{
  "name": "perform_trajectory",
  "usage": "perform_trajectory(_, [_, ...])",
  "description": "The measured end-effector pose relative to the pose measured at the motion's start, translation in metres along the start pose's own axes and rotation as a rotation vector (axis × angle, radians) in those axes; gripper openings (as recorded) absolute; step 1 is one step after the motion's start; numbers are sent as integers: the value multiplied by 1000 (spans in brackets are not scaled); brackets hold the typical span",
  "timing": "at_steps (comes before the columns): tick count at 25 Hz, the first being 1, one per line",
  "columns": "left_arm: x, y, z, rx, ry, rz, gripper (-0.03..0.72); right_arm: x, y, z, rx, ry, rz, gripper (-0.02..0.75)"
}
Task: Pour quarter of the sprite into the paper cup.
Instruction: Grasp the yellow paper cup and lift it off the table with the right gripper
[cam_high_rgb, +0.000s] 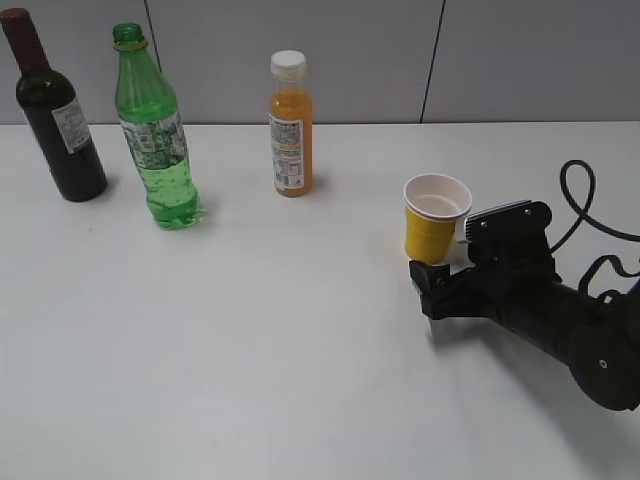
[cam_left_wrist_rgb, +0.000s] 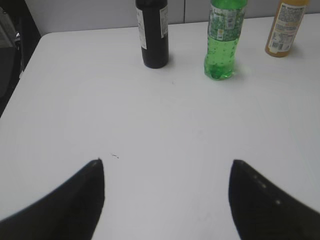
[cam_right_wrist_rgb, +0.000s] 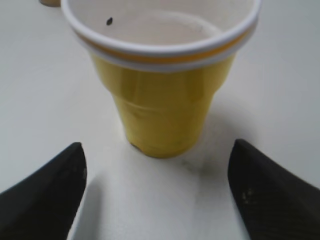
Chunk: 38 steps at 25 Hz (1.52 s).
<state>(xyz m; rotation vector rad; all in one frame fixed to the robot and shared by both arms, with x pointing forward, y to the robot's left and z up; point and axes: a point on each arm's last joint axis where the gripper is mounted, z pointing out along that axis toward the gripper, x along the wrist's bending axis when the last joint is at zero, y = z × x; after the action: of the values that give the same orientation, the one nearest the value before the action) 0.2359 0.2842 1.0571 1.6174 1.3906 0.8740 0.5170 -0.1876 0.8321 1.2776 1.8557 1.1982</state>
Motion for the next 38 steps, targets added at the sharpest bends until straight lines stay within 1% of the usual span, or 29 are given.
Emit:
perform_trajectory(9, [0,0,0,0,0,0,589,0,-5,16,-1,0,7,675])
perform_trajectory(28, [0,0,0,0,0,0,589,-1,-9,48,-100,6,31,652])
perform_trajectory(33, [0,0,0,0,0,0,589,-2,-9,49,-111,5,41,633])
perform_trajectory(38, [0,0,0,0,0,0,589,-4,-9,49,-113,1,43,592])
